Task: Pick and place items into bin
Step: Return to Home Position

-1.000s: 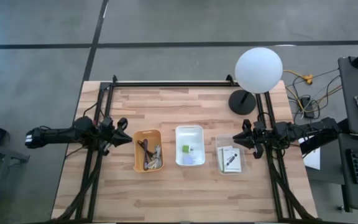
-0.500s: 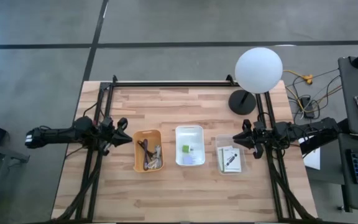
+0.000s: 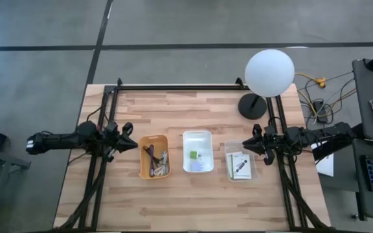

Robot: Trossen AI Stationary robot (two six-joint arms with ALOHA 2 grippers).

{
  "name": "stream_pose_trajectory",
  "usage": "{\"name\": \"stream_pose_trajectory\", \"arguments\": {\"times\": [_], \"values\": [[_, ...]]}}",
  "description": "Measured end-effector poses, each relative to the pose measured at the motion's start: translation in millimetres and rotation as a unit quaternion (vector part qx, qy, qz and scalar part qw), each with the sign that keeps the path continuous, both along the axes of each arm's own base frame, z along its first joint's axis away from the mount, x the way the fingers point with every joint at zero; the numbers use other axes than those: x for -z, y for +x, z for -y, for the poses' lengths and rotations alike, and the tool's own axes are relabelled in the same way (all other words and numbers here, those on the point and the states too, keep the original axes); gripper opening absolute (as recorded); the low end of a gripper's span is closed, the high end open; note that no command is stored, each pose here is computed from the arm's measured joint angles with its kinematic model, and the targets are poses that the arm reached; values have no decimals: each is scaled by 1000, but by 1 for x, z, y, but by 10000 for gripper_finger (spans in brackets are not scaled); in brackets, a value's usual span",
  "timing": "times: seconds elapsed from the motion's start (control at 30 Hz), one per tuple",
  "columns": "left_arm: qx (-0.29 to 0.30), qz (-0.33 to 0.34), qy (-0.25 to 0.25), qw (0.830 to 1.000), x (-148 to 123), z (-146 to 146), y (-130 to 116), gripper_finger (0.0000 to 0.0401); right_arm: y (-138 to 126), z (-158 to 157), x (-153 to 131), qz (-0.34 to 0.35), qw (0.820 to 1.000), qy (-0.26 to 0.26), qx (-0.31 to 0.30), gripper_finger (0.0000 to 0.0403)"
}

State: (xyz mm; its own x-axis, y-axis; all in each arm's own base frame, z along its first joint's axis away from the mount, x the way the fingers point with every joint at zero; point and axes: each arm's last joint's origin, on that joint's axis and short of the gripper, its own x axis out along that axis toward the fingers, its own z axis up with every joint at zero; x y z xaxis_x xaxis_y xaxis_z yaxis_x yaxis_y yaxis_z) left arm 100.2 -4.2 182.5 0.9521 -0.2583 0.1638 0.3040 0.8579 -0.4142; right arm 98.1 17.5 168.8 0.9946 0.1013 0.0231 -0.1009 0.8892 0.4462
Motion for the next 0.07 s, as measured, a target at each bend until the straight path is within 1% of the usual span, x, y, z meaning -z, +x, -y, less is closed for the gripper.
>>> {"name": "stream_pose_trajectory", "arguments": {"times": [0.07], "values": [[0, 0, 0, 1000, 0, 0, 0, 0, 0, 0, 0, 0, 1000, 0, 0, 73]]}}
